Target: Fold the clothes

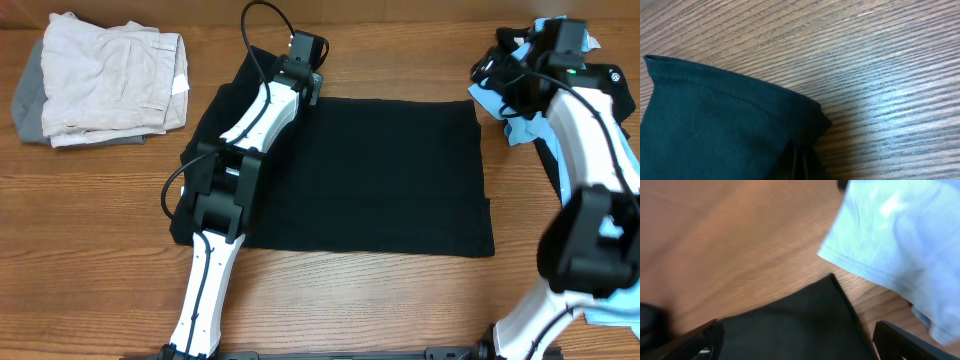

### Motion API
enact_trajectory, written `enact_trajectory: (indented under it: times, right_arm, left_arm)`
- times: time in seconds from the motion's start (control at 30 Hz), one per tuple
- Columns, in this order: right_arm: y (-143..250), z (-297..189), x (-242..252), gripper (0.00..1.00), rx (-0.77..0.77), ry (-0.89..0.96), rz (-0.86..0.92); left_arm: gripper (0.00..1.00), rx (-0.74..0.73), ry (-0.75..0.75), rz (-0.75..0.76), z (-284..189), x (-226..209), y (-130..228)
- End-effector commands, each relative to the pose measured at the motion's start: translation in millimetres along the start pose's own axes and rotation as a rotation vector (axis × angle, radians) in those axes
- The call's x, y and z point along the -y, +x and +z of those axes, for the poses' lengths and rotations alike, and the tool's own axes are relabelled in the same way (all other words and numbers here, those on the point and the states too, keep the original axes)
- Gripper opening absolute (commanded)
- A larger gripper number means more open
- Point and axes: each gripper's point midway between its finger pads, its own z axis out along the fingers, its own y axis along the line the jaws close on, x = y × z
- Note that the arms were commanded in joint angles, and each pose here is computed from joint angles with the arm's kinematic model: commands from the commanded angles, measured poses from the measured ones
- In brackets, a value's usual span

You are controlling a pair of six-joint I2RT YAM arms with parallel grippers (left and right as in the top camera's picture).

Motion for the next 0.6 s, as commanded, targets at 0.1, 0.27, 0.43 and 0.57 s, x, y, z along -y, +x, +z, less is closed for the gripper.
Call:
enact_trajectory:
  times: [0.1,0.27,0.43,0.57]
  right_arm:
    - [26,62,8,0.95,-0.073,0.037,-0.013]
    - [34,85,9,0.95,-0.076,0.058,-0.034]
    - [28,91,23,0.95,-0.024,0.156,-0.05]
    - [25,91,24,0.91,-0.011,0.165,-0.063]
  left_arm:
    - [0.04,-0.081,0.072,0.003,12,15,27]
    - [0.04,-0.095,0.075,0.007,11,15,31]
    - [0.04,-0.096,0.091,0.006,11,18,31]
    - [0.04,-0.095,0.091,0.005,11,18,31]
